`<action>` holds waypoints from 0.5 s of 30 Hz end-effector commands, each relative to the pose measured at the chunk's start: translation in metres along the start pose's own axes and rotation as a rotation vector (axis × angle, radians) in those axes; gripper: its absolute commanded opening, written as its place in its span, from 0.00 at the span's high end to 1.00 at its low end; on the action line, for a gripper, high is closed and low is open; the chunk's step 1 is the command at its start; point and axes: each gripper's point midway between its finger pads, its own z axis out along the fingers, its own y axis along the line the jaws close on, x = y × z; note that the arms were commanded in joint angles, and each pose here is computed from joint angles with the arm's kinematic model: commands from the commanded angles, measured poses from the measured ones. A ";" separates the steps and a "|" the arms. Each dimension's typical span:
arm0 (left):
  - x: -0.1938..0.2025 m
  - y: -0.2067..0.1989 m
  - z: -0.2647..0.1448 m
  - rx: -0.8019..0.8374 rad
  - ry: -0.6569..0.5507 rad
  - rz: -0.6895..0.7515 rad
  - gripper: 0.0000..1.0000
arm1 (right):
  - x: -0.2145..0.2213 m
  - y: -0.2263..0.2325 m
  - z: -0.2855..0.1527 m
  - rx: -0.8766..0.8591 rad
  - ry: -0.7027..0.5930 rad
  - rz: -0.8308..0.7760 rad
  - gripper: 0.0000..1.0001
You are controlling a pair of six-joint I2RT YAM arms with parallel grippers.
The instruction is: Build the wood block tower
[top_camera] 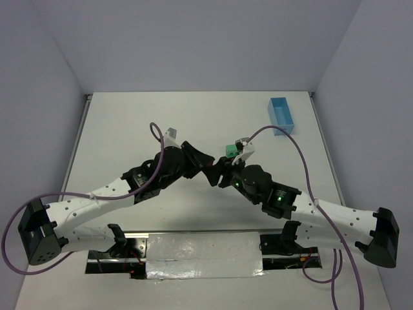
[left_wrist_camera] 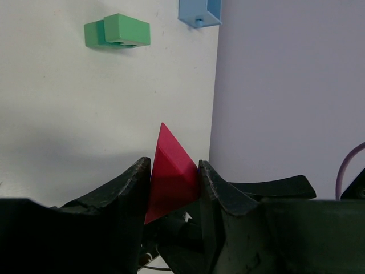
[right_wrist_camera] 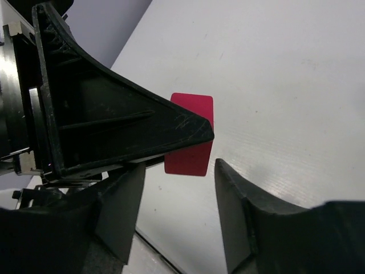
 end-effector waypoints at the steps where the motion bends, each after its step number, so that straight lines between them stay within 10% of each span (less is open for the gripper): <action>1: 0.012 -0.016 -0.003 0.063 0.048 -0.018 1.00 | -0.025 0.013 0.008 -0.038 -0.111 0.002 0.43; 9: 0.016 -0.026 -0.007 0.115 0.069 -0.013 0.94 | -0.018 0.015 0.019 -0.039 -0.099 -0.069 0.56; 15: 0.017 -0.026 -0.009 0.132 0.076 -0.004 0.81 | -0.020 0.020 0.018 -0.086 -0.107 -0.133 0.91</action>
